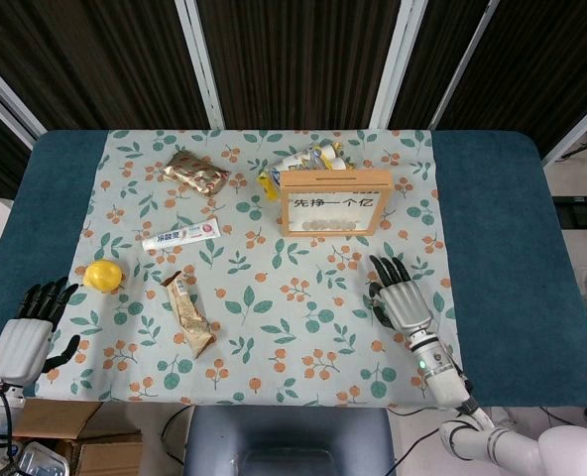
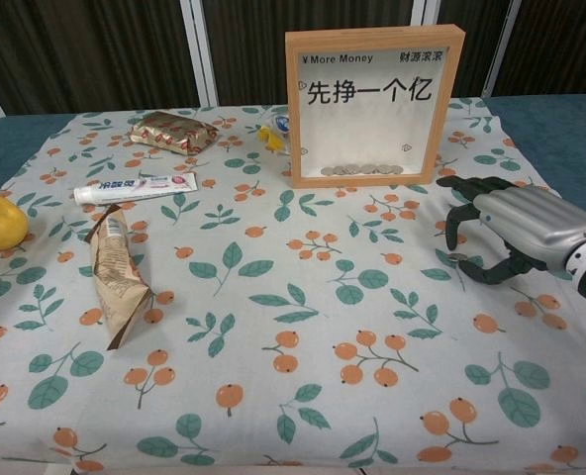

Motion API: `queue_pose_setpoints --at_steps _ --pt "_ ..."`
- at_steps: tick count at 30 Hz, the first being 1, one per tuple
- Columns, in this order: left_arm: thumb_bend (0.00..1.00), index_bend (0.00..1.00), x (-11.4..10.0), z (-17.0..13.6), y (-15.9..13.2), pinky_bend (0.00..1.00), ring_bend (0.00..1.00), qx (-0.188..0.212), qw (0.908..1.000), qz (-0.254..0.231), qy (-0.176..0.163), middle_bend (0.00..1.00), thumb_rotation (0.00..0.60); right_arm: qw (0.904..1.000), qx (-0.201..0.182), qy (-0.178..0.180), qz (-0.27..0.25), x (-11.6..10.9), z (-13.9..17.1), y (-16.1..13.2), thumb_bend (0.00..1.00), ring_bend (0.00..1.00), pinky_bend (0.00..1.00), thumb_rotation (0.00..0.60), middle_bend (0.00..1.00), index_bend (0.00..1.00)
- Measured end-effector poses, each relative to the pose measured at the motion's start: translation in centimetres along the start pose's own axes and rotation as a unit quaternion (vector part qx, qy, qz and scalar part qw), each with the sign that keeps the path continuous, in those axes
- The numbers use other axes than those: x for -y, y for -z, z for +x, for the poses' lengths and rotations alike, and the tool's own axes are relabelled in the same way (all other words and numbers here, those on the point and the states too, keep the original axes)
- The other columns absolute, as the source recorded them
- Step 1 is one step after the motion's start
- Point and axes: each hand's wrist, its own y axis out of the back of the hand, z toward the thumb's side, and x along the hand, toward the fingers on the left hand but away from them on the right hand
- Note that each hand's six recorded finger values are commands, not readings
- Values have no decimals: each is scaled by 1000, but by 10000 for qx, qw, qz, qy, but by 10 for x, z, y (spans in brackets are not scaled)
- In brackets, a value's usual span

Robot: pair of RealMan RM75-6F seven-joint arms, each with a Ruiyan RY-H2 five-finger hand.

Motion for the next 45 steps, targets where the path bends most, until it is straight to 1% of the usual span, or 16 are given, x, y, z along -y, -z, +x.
queue_pose_setpoints --at_steps 5,16,24,38,45 --pt "375 0 0 0 0 0 0 -5 10000 0 1 0 600 10000 -16 35 9 0 -1 0 523 0 0 600 68 561" --pt "376 0 0 1 0 0 0 -17 10000 22 26 0 600 9999 -58 102 -31 -2 -3 -1 533 0 0 600 91 596" --pt "377 0 2 1 2 0 0 -51 10000 35 63 0 600 10000 -28 70 -62 0 -6 -2 542 0 0 600 96 605" --pt "376 0 2 0 4 0 0 -78 9999 35 82 0 600 9999 30 49 -104 1 -8 -2 588 0 0 600 112 653" --pt "377 0 3 1 5 0 0 -88 9999 26 93 0 600 9998 62 103 -141 -2 -8 -2 610 0 0 600 118 701"
